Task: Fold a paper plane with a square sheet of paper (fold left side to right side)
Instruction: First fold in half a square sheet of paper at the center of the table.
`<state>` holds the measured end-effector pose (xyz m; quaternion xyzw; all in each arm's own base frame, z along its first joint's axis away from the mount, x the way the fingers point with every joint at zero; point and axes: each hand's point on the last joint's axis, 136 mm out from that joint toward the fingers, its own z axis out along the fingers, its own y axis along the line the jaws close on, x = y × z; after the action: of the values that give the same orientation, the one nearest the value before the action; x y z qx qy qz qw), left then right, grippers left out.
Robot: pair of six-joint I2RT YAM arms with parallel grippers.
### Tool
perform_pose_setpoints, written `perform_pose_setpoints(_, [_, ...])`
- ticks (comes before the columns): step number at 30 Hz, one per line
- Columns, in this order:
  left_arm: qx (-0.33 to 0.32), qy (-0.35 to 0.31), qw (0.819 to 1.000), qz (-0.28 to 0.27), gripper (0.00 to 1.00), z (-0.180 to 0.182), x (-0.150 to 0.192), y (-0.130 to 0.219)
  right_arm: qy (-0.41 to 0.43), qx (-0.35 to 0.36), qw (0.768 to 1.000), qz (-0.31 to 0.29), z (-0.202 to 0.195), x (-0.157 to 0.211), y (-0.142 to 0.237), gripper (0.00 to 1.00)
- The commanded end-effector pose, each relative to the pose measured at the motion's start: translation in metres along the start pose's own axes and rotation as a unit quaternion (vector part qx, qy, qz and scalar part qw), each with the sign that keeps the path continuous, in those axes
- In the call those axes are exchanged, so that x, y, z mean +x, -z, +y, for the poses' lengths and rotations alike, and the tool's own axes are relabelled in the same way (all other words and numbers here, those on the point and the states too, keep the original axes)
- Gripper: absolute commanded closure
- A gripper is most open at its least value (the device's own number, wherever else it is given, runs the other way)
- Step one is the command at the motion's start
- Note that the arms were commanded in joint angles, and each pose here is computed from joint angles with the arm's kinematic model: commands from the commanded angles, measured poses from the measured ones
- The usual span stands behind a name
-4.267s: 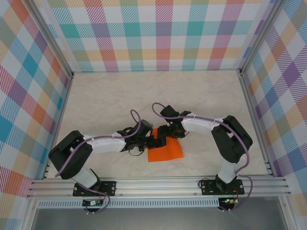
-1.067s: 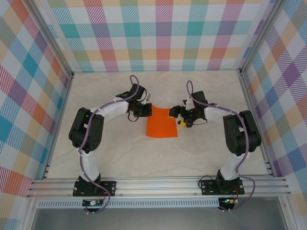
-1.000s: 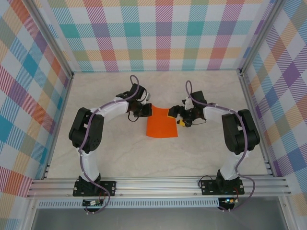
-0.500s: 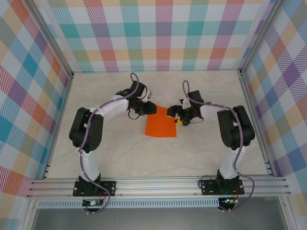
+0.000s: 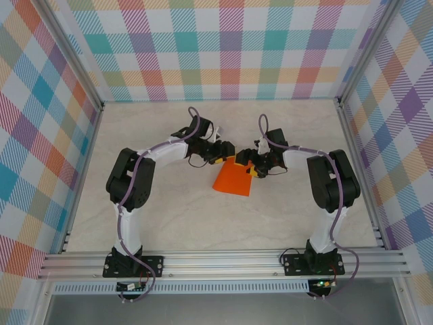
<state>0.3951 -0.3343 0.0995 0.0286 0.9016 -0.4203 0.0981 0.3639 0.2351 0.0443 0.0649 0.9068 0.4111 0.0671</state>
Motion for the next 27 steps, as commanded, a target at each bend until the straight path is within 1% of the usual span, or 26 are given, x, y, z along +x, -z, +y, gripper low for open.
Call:
perform_pose_setpoints(1, [0.03,0.0,1.0,-0.008,0.41,-0.019,-0.009,-0.005,-0.037,0.057,0.997,0.042,-0.045,0.03,-0.02,0.17])
perform_pose_setpoints(7, [0.016,0.006,1.0,-0.016,0.44,-0.013,-0.01,-0.006,-0.032,0.062,0.997,0.036,-0.044,0.028,-0.017,0.17])
perform_pose_setpoints(10, [0.024,0.017,0.999,-0.016,0.47,-0.012,-0.012,-0.011,-0.02,0.045,0.998,0.028,-0.033,0.023,-0.014,0.17])
perform_pose_setpoints(16, [0.028,0.033,0.999,-0.022,0.47,-0.01,-0.016,-0.016,-0.02,0.021,0.999,0.022,-0.027,0.016,-0.015,0.17])
perform_pose_setpoints(22, [0.037,0.043,0.998,-0.025,0.48,-0.011,-0.019,-0.019,0.001,-0.002,1.0,-0.001,-0.011,0.008,-0.001,0.17])
perform_pose_setpoints(27, [0.036,0.053,0.998,-0.027,0.52,-0.008,-0.02,-0.022,0.015,-0.024,1.0,-0.014,0.003,0.002,0.012,0.16])
